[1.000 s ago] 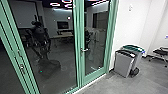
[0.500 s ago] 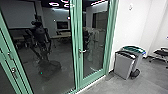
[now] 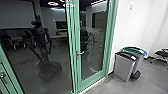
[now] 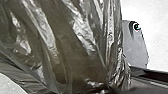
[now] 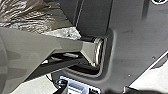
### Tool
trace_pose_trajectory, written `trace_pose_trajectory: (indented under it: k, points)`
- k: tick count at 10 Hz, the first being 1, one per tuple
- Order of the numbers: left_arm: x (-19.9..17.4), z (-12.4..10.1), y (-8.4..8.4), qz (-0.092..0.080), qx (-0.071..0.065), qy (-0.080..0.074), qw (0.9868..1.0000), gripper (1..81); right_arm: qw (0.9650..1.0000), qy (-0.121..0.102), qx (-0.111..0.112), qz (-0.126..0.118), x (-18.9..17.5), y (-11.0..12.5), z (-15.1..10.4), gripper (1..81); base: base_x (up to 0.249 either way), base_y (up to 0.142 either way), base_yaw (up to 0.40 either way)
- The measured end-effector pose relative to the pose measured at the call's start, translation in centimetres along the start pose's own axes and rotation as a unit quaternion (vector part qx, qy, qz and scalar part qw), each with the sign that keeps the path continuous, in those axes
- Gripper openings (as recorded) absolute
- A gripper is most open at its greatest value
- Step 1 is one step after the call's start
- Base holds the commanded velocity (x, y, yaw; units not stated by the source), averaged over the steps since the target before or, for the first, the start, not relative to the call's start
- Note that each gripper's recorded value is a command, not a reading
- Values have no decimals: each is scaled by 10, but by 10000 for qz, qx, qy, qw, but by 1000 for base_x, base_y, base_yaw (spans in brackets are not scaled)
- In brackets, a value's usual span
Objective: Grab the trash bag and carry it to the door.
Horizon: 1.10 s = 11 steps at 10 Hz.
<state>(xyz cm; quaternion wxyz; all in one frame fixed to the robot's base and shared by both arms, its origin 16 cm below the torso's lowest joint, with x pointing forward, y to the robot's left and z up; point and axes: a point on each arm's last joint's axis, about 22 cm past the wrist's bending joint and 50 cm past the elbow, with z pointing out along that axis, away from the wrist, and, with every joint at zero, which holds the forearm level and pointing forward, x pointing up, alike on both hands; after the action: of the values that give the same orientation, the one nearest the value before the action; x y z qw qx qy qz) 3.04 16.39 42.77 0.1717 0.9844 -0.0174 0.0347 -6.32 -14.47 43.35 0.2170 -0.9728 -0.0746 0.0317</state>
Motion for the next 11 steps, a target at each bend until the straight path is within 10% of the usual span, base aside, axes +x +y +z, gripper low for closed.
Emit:
trace_pose_trajectory:
  k: [11]
  points:
    - [-1, 0, -1, -1, 8, -4, 10000, 10, 10000, -3, -6, 0, -1, 0, 0, 811, 162, -35, 0]
